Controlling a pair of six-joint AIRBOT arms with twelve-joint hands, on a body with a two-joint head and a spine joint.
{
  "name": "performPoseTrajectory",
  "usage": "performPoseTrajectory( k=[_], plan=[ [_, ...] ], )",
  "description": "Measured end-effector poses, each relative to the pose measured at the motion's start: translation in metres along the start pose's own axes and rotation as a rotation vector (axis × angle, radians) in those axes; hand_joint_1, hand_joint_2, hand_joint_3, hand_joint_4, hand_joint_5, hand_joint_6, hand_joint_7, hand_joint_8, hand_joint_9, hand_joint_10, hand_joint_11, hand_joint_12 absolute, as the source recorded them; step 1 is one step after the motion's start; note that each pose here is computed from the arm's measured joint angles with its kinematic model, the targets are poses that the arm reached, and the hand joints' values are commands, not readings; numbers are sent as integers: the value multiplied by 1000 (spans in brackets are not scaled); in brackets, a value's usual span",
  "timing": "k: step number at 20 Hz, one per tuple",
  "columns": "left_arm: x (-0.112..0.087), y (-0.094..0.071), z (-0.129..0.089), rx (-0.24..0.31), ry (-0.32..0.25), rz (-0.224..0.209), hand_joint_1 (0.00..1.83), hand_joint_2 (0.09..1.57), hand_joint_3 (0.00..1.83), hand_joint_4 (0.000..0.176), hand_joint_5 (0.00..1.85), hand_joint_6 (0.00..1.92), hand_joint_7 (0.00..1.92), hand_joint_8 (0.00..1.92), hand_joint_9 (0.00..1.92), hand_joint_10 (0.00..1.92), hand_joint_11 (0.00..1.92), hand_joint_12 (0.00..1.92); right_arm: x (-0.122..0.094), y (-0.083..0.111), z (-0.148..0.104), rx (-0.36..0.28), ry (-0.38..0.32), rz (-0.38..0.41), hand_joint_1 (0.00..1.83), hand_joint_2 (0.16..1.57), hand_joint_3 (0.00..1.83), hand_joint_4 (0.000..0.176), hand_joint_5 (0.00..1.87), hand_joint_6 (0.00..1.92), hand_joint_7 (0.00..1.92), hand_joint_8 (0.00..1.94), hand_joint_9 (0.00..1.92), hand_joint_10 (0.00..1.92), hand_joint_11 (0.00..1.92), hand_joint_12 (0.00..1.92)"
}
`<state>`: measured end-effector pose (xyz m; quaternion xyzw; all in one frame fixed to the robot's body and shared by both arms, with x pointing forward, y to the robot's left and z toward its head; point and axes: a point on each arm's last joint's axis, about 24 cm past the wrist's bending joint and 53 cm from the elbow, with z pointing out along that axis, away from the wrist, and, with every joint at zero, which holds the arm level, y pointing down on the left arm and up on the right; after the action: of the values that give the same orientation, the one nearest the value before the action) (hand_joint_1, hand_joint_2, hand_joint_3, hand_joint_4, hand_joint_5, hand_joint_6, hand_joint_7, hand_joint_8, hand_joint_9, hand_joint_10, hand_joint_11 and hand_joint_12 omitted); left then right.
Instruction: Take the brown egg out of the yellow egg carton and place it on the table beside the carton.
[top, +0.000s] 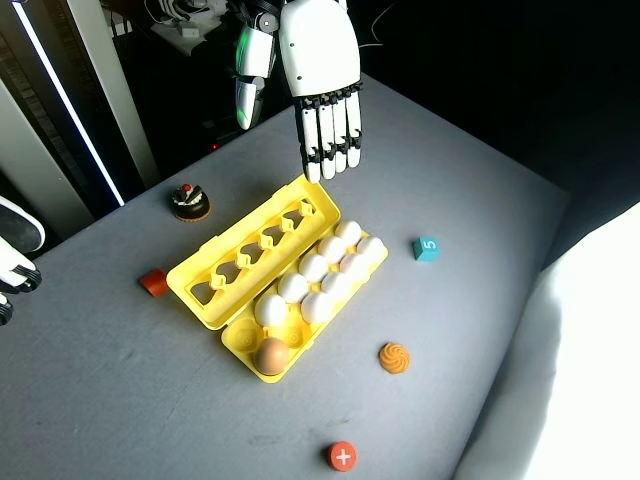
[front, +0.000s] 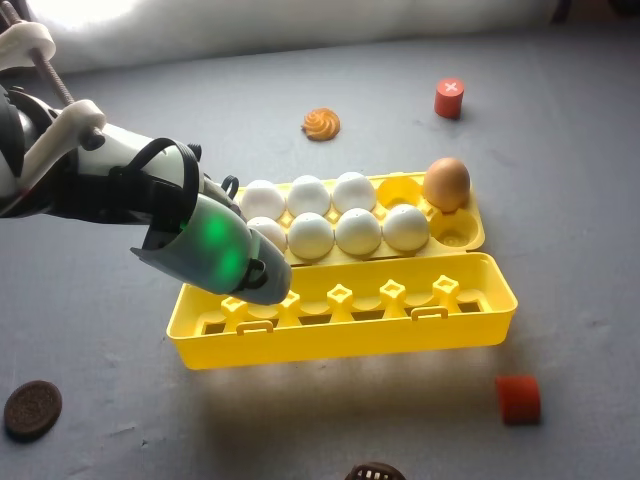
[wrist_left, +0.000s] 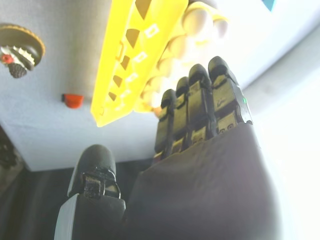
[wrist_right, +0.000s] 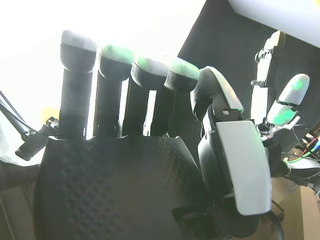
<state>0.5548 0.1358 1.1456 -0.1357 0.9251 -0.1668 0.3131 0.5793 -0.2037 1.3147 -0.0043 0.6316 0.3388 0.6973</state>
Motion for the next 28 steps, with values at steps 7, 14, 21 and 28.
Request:
performPoseTrajectory(
  k=[7, 14, 21, 28],
  plan=[
    [0, 0, 0, -2, 0, 1, 0, 1023, 26, 0, 0, 0, 0, 0, 0, 0, 0, 0, 7, 1, 1, 0, 20, 4, 334, 1105, 12, 0, 0, 0, 1, 0, 0, 0, 0, 0],
    [0, 0, 0, -2, 1, 0, 0, 1026, 21, 0, 0, 0, 0, 0, 0, 0, 0, 0, 6, -7, 26, 4, 32, 58, 409, 945, 0, 0, 20, 6, 0, 0, 0, 0, 0, 0],
    [1, 0, 0, -2, 3, -2, 0, 1035, 18, 0, 0, 0, 0, 0, 0, 0, 0, 0, 50, -34, 70, 47, 201, 85, 421, 859, 0, 0, 291, 23, 0, 0, 0, 0, 0, 0],
    [1, 1, 0, -2, 3, -1, 0, 1043, 17, 0, 11, 5, 0, 0, 0, 0, 0, 0, 71, -48, 106, 0, 181, 40, 718, 769, 0, 0, 759, 48, 0, 0, 0, 0, 0, 0]
  ],
)
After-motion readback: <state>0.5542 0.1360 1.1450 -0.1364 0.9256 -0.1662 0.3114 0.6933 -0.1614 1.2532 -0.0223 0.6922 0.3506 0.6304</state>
